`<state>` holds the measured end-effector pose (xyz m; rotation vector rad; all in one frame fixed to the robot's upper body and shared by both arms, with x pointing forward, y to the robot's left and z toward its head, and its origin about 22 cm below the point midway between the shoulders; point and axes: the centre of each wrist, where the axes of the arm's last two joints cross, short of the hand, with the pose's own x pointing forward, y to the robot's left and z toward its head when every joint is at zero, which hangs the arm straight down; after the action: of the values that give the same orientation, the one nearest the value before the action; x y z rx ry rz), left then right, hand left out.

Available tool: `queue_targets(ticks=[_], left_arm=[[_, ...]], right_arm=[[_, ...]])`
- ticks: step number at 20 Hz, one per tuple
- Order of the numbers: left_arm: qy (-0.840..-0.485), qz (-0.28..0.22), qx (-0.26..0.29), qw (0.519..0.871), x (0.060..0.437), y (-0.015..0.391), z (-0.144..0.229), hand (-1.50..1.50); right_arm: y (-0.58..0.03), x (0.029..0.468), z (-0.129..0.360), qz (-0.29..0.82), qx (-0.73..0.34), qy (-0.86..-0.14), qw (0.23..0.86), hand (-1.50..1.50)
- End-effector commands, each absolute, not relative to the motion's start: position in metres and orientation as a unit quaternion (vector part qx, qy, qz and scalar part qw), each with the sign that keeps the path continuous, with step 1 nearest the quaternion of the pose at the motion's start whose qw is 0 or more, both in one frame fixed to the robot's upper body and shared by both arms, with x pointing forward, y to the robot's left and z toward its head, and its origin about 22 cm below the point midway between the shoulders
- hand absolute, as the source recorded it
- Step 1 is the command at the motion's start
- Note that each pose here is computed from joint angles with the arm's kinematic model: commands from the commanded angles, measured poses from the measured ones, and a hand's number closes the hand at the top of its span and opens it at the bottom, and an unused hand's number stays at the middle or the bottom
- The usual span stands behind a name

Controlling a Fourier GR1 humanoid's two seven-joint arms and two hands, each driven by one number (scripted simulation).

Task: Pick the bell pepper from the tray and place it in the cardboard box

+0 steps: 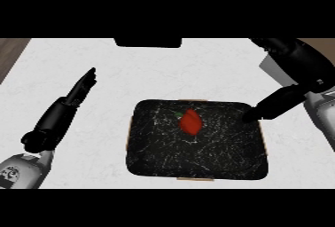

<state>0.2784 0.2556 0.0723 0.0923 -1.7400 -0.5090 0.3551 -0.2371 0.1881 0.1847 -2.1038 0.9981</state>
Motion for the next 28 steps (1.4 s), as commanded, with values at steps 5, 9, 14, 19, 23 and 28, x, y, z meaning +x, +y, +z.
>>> queue_targets(ticks=[5, 9, 14, 19, 23, 28], left_arm=[[-0.762, -0.24, 0.033, 0.601, 0.29, 0.268, 0.083, 0.0], [-0.764, -0.229, 0.029, 0.602, 0.295, 0.264, 0.082, 0.0], [-0.754, -0.226, 0.043, 0.615, 0.3, 0.257, 0.079, 0.0], [-0.753, -0.223, 0.051, 0.616, 0.294, 0.279, 0.057, 0.0], [-0.753, -0.226, 0.042, 0.616, 0.285, 0.271, 0.058, 0.0], [-0.757, -0.226, 0.043, 0.612, 0.286, 0.285, 0.061, 0.0]], right_arm=[[-0.229, 0.377, 0.206, 0.557, 0.035, -0.79, 0.254, -1.5], [-0.216, 0.376, 0.203, 0.653, -0.016, -0.718, 0.24, -1.5], [-0.167, 0.356, 0.23, 0.742, -0.048, -0.639, 0.198, -1.5], [-0.124, 0.319, 0.222, 0.78, -0.089, -0.595, 0.17, -1.5], [-0.105, 0.292, 0.209, 0.795, -0.115, -0.569, 0.179, -1.5], [-0.092, 0.281, 0.203, 0.81, -0.132, -0.533, 0.207, -1.5]])
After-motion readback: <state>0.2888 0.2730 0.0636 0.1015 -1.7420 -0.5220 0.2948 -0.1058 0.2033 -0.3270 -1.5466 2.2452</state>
